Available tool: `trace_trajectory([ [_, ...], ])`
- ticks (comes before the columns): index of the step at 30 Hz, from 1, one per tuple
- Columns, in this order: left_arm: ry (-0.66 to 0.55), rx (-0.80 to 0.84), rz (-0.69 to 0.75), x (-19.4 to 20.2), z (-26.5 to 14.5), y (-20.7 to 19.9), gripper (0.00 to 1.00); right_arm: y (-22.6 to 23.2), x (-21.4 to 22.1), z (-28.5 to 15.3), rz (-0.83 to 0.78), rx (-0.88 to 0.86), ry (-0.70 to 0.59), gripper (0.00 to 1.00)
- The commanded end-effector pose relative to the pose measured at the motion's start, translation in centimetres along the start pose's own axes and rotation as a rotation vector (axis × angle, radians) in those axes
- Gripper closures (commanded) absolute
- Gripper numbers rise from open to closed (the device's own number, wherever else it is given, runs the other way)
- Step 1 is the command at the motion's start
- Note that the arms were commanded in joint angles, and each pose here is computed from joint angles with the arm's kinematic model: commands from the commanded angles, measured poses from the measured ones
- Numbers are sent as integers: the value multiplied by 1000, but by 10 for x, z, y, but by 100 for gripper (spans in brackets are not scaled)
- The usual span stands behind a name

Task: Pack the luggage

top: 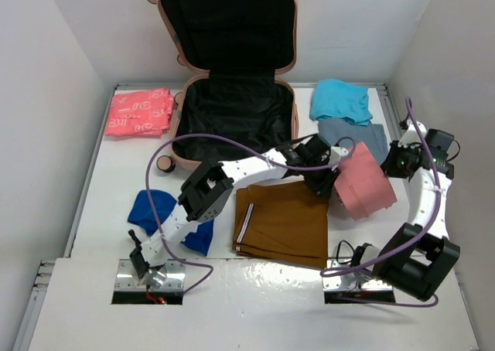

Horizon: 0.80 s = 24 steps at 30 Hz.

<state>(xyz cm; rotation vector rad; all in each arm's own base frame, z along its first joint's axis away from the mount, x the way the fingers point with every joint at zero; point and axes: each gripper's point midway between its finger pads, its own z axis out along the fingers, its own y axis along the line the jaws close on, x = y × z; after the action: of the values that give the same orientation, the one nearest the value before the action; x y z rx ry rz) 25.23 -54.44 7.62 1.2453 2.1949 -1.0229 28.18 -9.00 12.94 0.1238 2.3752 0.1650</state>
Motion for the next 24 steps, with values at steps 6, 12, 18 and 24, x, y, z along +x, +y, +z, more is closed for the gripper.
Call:
trace_trajectory([
  [6,-492,280,-66,-144,-65,-55,49,55,64,-2,156,-245,226,98],
  [12,-542,326,-47,-161,-68,-63,47,67,62,-6,165,-321,218,98],
  [18,-555,341,29,-172,-77,-83,47,75,41,-15,174,-359,163,98],
  [24,-604,336,104,-188,-96,-98,47,102,10,-27,155,-433,93,98],
])
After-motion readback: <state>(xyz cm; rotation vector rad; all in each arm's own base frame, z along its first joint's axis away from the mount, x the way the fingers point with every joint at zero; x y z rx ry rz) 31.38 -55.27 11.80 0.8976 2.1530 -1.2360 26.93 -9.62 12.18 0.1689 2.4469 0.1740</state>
